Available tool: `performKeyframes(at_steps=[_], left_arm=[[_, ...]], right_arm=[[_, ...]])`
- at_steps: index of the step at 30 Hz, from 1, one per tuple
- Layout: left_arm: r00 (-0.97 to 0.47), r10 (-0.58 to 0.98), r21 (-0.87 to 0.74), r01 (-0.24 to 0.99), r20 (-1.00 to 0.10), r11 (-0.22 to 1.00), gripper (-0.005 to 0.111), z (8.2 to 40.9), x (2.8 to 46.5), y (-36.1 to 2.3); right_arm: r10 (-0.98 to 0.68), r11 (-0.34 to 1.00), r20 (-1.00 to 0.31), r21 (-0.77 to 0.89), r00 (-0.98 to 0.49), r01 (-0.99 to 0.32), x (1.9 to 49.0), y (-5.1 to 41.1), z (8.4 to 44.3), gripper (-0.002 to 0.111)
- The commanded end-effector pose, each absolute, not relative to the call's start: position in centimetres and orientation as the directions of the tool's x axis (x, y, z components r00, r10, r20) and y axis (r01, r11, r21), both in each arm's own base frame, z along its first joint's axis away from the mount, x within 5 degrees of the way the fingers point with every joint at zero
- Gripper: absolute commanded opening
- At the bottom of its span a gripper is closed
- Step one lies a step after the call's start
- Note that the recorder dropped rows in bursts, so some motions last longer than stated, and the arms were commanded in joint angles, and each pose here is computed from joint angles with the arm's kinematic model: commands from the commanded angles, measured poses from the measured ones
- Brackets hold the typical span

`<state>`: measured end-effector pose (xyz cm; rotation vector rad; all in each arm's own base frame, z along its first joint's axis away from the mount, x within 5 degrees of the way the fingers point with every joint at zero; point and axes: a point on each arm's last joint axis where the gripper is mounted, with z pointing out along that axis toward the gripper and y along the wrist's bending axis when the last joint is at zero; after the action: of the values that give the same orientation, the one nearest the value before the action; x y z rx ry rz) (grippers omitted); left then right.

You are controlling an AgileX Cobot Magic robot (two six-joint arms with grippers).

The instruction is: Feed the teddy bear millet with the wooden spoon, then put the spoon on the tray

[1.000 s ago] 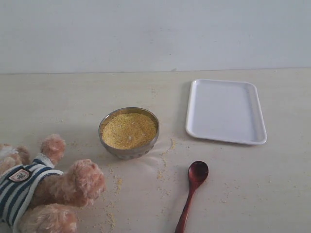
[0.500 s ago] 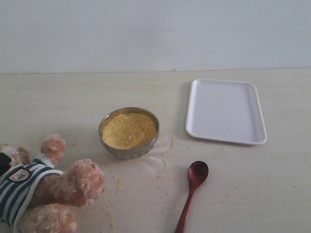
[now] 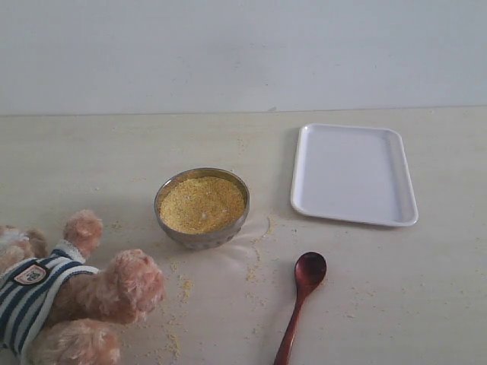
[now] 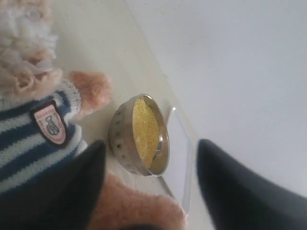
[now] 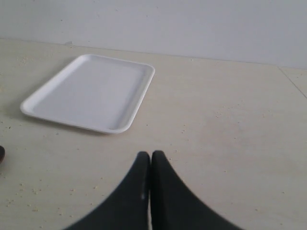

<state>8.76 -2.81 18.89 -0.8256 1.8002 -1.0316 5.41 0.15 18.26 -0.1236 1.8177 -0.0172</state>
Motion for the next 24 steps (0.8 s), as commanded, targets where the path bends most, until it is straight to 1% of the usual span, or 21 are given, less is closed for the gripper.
performKeyframes(at_steps=[1,2,3,6,7,8,10,12,13,15,20,21,23,24], left_arm=[[-0.398,-0.834,-0.884,-0.106,-0.382,0.455,0.091,18.8,8.7,-2.8],[-0.397,-0.84,-0.889,-0.111,-0.369,0.443,0.098,18.8,8.7,-2.8],[-0.4,-0.839,-0.889,-0.109,-0.37,0.445,0.102,18.8,8.6,-2.9],[-0.433,-0.796,-0.858,-0.091,-0.423,0.506,0.103,18.6,8.5,-3.0],[-0.478,-0.752,-0.835,-0.067,-0.454,0.546,0.102,18.4,8.3,-3.4],[-0.508,-0.738,-0.834,-0.065,-0.444,0.547,0.101,18.3,8.2,-3.6],[-0.576,-0.737,-0.846,-0.138,-0.355,0.515,0.097,17.6,7.7,-4.0],[-0.59,-0.743,-0.834,-0.202,-0.315,0.514,0.095,17.1,7.5,-3.9],[-0.591,-0.756,-0.821,-0.26,-0.281,0.509,0.093,16.7,7.3,-3.7],[-0.574,-0.778,-0.819,-0.301,-0.254,0.489,0.091,16.5,7.3,-3.6],[-0.486,-0.813,-0.812,-0.299,-0.322,0.501,0.091,16.8,7.9,-2.7],[-0.484,-0.782,-0.773,-0.287,-0.392,0.566,0.091,16.7,8.0,-2.4],[-0.492,-0.753,-0.729,-0.297,-0.437,0.617,0.091,16.4,8.1,-2.1],[-0.494,-0.753,-0.721,-0.31,-0.435,0.62,0.091,16.3,8.2,-2.0]], right_arm=[[-0.096,0.994,-0.969,-0.081,-0.229,-0.076,5.4,0.2,18.4,0.0],[-0.096,0.994,-0.969,-0.081,-0.229,-0.076,5.4,0.2,18.4,0.0],[-0.096,0.994,-0.969,-0.081,-0.229,-0.076,5.4,0.2,18.4,0.0],[-0.096,0.994,-0.969,-0.081,-0.229,-0.076,5.4,0.2,18.4,0.0],[-0.096,0.994,-0.969,-0.081,-0.229,-0.076,5.4,0.2,18.4,0.0],[-0.096,0.994,-0.969,-0.081,-0.229,-0.076,5.4,0.2,18.4,0.0],[-0.096,0.994,-0.969,-0.081,-0.229,-0.076,5.4,0.2,18.4,0.0],[-0.096,0.994,-0.969,-0.081,-0.229,-0.076,5.4,0.2,18.4,0.0],[-0.096,0.994,-0.969,-0.081,-0.229,-0.076,5.4,0.2,18.4,0.0],[-0.096,0.994,-0.969,-0.081,-0.229,-0.076,5.4,0.2,18.4,0.0],[-0.098,0.994,-0.969,-0.083,-0.229,-0.077,5.4,0.2,18.4,0.0],[-0.096,0.994,-0.969,-0.081,-0.229,-0.076,5.4,0.2,18.4,0.0],[-0.096,0.994,-0.969,-0.081,-0.229,-0.076,5.4,0.2,18.4,0.0],[-0.096,0.994,-0.969,-0.081,-0.229,-0.076,5.4,0.2,18.4,0.0]])
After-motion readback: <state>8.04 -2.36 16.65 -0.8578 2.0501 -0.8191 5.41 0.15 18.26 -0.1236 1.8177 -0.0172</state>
